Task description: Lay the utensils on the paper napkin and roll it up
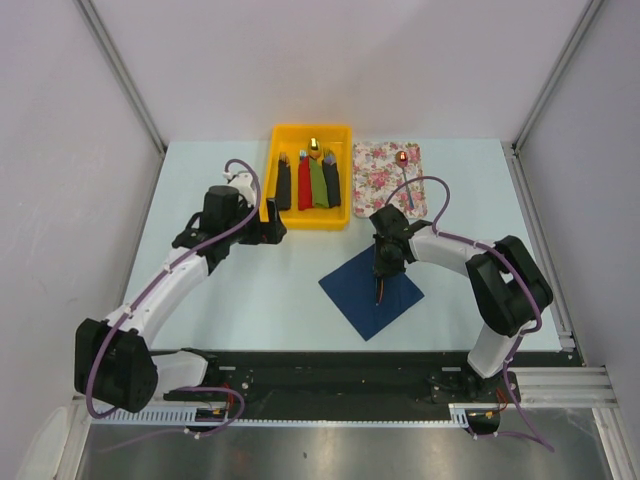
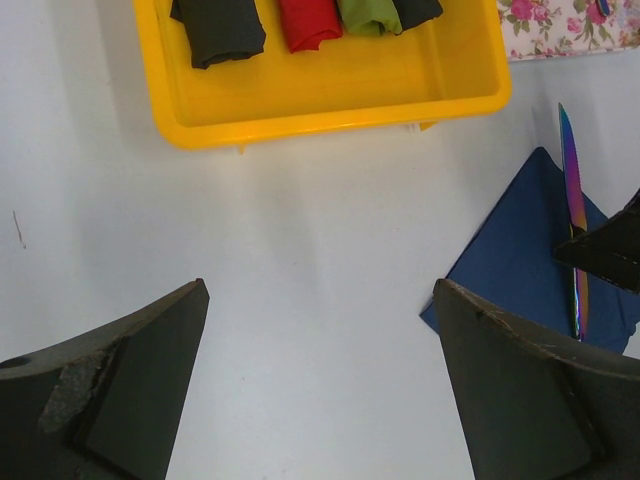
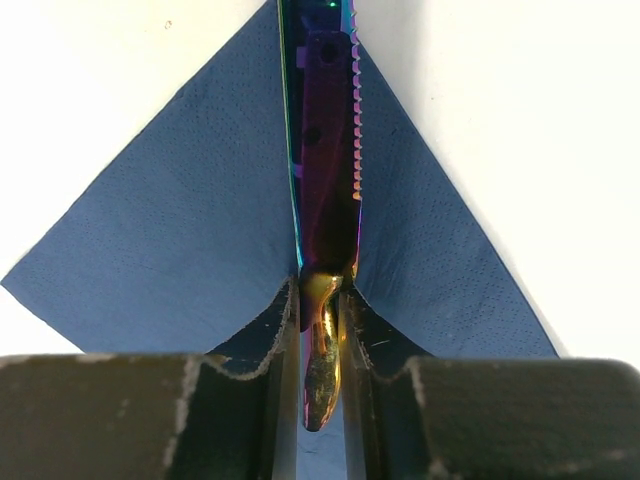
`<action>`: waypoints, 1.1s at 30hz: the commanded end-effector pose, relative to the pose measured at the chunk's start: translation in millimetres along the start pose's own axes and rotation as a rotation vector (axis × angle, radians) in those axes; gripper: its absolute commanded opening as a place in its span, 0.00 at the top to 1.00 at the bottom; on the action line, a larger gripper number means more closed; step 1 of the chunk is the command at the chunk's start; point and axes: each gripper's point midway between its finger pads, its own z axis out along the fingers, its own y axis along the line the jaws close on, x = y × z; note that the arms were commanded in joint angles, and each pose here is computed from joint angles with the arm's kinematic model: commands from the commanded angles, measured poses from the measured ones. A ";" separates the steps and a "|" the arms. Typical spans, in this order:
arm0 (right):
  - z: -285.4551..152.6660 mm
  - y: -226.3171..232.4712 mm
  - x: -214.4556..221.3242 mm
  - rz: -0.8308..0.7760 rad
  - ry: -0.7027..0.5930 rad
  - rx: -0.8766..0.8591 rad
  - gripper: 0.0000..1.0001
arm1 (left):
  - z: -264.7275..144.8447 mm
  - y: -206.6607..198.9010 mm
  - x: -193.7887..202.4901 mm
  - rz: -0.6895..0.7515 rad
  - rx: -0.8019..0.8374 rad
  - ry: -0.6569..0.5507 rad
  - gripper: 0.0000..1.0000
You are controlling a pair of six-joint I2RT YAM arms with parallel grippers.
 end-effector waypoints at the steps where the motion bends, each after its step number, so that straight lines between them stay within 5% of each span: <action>1: 3.6 -8.6 1.2 0.014 0.002 0.040 0.79 | -0.2 -3.6 -15.6 -0.011 0.017 -0.035 0.00; 5: 1.9 -7.7 1.6 0.022 0.003 0.035 0.68 | -0.4 -4.2 -16.2 -0.014 0.019 -0.036 0.00; 16: -18.1 2.6 -19.6 0.019 -0.047 0.006 0.66 | -2.3 -6.7 -20.1 -0.017 0.034 -0.044 0.00; 23: -73.6 30.7 -100.9 -0.077 -0.251 -0.118 0.51 | -9.6 -19.1 -45.5 0.033 0.084 -0.096 0.01; 33: -99.1 0.1 -225.1 -0.098 -0.499 -0.128 0.50 | -1.8 -22.5 -69.2 0.106 0.098 -0.140 0.00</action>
